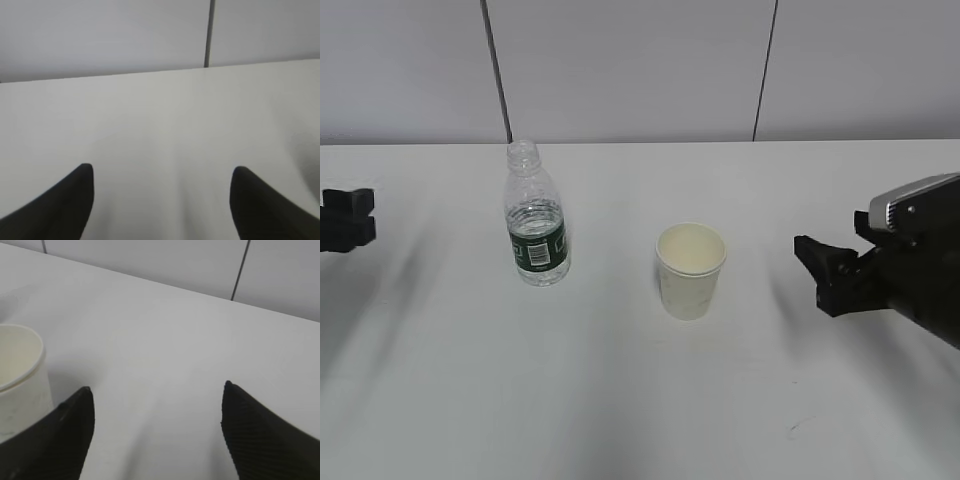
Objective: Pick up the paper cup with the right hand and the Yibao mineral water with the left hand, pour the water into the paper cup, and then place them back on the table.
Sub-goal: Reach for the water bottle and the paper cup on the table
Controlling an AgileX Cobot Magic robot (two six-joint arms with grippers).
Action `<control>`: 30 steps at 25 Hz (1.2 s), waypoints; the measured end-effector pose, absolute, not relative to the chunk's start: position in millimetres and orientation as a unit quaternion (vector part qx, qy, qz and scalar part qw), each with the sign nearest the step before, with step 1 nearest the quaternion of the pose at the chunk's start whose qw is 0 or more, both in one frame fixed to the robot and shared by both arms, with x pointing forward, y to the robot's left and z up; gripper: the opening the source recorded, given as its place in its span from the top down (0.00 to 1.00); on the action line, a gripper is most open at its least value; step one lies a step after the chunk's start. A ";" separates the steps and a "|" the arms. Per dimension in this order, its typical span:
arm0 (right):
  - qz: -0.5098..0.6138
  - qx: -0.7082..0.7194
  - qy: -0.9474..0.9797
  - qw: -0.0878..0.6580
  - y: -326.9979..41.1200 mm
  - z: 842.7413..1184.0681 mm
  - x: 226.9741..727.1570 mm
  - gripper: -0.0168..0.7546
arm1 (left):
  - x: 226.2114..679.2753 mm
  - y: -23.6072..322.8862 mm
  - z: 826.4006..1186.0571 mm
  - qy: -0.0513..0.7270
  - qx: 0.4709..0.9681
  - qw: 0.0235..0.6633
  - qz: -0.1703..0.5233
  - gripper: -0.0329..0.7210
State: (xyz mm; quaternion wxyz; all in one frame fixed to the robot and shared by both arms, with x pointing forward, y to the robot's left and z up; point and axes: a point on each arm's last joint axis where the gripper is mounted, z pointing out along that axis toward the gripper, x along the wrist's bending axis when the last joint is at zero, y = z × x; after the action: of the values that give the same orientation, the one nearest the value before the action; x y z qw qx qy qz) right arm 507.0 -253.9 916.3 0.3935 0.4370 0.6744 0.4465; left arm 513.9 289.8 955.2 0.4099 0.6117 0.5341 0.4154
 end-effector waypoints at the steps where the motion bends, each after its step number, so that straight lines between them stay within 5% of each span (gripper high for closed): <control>1: 0.452 0.432 0.675 0.391 -252.8 912.6 506.3 0.22 | 515.6 288.4 950.4 0.532 0.615 0.413 0.410 0.27; 15: 0.477 0.376 0.729 0.317 -236.0 865.5 497.3 0.22 | 523.4 250.7 907.1 0.360 0.699 0.516 0.339 0.28; 30: 0.503 0.313 0.762 0.261 -219.2 840.8 517.1 0.22 | 524.4 235.0 872.8 0.360 0.714 0.525 0.291 0.29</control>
State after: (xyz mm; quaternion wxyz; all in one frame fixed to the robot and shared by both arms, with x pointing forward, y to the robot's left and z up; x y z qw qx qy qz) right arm 517.1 -219.2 840.8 0.2607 0.3130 0.7623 0.5030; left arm 524.4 235.0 872.8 0.5253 0.7141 0.3597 0.2912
